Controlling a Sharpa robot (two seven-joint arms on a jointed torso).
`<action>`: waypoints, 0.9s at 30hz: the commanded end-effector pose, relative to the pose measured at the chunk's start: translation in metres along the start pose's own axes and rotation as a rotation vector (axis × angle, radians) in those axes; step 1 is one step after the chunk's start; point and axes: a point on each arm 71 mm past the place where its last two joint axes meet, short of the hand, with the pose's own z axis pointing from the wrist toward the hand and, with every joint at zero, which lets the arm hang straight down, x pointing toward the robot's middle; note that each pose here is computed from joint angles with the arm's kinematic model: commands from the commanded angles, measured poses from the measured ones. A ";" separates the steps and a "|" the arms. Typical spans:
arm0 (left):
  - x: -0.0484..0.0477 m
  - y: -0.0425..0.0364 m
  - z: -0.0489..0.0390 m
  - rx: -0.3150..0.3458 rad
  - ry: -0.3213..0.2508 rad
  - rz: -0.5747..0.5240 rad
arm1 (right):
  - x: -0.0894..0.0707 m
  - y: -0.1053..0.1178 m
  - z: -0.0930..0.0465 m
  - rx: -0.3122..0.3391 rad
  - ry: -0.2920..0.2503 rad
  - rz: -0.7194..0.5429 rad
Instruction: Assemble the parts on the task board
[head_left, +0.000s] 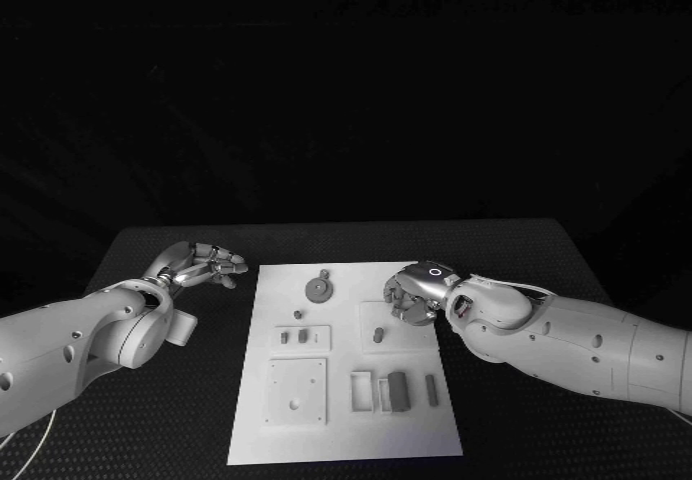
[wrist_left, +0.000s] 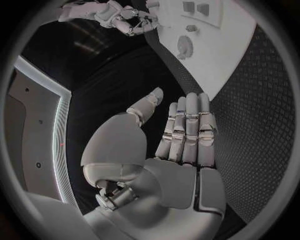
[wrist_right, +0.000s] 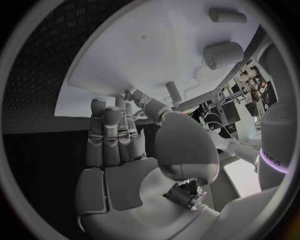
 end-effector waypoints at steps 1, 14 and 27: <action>0.0012 0.0000 0.0003 -0.005 0.018 -0.010 | 0.014 -0.005 -0.004 0.030 0.092 -0.026; 0.0019 0.0001 0.0009 -0.003 0.023 -0.003 | 0.015 -0.006 -0.006 0.035 0.093 -0.034; 0.0019 0.0006 0.0007 -0.002 0.024 -0.001 | 0.019 -0.009 -0.009 0.041 0.115 -0.027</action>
